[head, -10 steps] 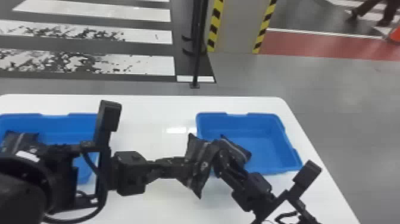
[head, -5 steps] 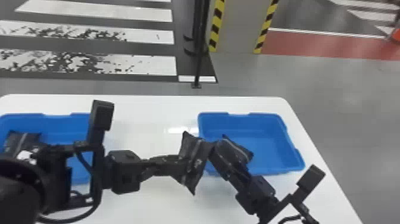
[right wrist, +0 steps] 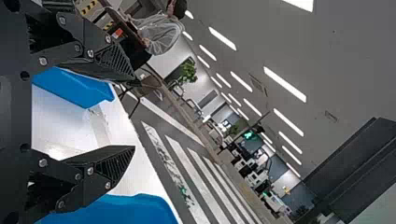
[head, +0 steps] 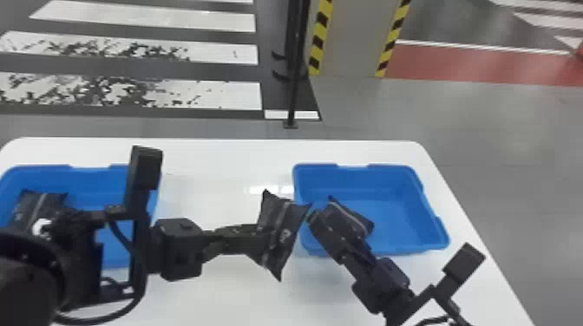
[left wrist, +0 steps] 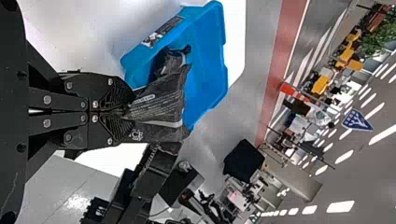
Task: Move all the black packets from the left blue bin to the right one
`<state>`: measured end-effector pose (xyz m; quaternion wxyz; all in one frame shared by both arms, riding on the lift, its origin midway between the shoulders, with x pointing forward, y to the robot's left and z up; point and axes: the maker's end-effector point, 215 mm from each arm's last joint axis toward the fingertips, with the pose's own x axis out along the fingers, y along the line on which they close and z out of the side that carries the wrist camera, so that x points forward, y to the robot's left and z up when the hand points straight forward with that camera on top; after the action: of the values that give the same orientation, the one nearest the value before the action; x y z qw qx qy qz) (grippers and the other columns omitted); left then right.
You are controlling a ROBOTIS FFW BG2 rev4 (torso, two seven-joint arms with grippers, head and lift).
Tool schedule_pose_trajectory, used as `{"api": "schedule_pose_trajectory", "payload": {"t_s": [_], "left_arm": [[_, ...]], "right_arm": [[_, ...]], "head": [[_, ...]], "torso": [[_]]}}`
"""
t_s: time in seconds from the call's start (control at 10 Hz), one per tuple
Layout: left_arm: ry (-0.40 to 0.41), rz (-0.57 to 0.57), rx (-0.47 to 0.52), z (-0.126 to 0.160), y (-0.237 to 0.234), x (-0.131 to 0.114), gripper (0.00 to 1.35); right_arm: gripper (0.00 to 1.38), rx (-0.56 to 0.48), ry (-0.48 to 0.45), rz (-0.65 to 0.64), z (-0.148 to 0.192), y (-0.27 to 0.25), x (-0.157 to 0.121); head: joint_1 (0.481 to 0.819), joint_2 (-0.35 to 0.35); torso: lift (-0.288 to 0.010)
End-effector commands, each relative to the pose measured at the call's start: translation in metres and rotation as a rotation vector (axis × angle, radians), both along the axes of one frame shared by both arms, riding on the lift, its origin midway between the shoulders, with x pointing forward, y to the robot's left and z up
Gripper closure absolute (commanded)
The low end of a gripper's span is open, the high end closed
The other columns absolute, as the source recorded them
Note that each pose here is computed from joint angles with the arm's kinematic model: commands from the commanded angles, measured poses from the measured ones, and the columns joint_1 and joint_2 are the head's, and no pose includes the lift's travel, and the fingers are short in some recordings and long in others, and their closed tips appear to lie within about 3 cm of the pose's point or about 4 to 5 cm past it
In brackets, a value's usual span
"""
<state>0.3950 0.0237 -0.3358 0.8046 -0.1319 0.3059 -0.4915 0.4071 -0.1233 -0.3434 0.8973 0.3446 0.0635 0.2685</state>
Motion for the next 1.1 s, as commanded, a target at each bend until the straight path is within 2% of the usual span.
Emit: {"api": "schedule_pose_trajectory", "payload": {"t_s": [0.0,0.4,0.8,0.9,1.0], "left_arm": [[0.011,0.017,0.012,-0.006,0.007,0.001,1.21],[0.010,0.031,0.014,-0.005,0.013,0.005,1.21],[0.029,-0.001,-0.018,-0.003,-0.002,-0.003,1.21],[0.030,-0.007,-0.023,-0.002,-0.005,-0.004,1.21],[0.034,-0.009,-0.025,-0.003,-0.006,-0.005,1.21]], "right_arm": [[0.55,0.008,-0.009,-0.001,0.006,0.000,-0.001],[0.54,0.043,-0.020,0.026,0.014,0.015,-0.005],[0.53,0.061,-0.013,0.061,0.013,0.033,-0.003],[0.71,0.066,-0.008,0.062,0.011,0.034,-0.002],[1.03,0.074,-0.001,0.061,0.008,0.033,-0.002]], "head": [[0.695,-0.142],[0.695,-0.118],[0.695,-0.094],[0.695,-0.095],[0.695,-0.098]], "torso": [[-0.138],[-0.138],[-0.138],[-0.138],[-0.138]]}}
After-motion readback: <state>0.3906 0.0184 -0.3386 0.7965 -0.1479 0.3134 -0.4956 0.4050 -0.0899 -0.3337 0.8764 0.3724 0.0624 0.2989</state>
